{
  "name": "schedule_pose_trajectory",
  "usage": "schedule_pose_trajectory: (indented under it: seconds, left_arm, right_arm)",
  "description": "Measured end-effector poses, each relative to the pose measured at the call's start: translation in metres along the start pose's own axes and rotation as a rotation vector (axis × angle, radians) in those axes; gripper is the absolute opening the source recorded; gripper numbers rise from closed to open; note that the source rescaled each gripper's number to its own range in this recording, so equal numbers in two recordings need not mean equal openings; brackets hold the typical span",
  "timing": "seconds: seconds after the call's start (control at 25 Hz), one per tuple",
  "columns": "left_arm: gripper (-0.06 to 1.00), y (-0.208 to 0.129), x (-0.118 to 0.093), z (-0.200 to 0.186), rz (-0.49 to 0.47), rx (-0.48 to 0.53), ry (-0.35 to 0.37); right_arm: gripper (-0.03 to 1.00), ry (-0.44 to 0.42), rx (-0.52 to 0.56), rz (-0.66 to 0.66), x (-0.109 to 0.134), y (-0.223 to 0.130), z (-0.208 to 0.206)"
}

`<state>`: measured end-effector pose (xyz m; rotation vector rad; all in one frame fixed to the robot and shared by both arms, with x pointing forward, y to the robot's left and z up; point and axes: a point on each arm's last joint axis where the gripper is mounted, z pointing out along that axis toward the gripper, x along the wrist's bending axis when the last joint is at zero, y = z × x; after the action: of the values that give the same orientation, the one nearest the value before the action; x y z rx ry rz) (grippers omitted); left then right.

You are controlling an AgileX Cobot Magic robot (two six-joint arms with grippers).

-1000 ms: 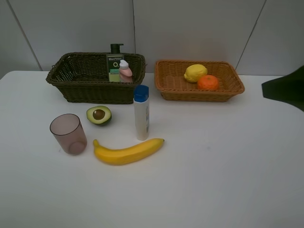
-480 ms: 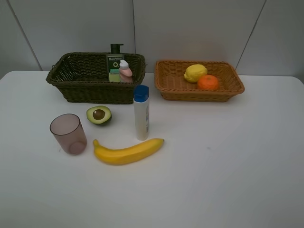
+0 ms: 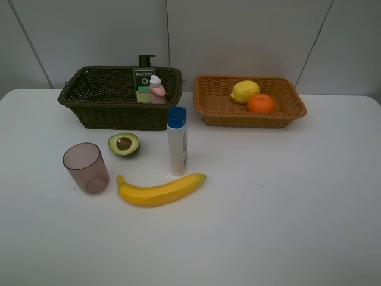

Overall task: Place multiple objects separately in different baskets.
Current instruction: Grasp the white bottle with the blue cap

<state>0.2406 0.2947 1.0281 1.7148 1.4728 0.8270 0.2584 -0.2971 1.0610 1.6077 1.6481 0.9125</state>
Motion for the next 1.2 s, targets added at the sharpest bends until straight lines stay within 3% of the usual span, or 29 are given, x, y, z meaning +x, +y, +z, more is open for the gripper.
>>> schedule_pose_trajectory:
  seconds: [0.36,1.2]
  left_arm:
    - [1.0,0.0,0.0,0.0,0.0,0.0,0.0]
    - [1.0,0.0,0.0,0.0,0.0,0.0,0.0]
  right_arm:
    - [1.0,0.002,-0.148,0.001,0.0,-0.016,-0.021]
    - [1.0,-0.014,-0.149,0.008,-0.002,-0.016,-0.021]
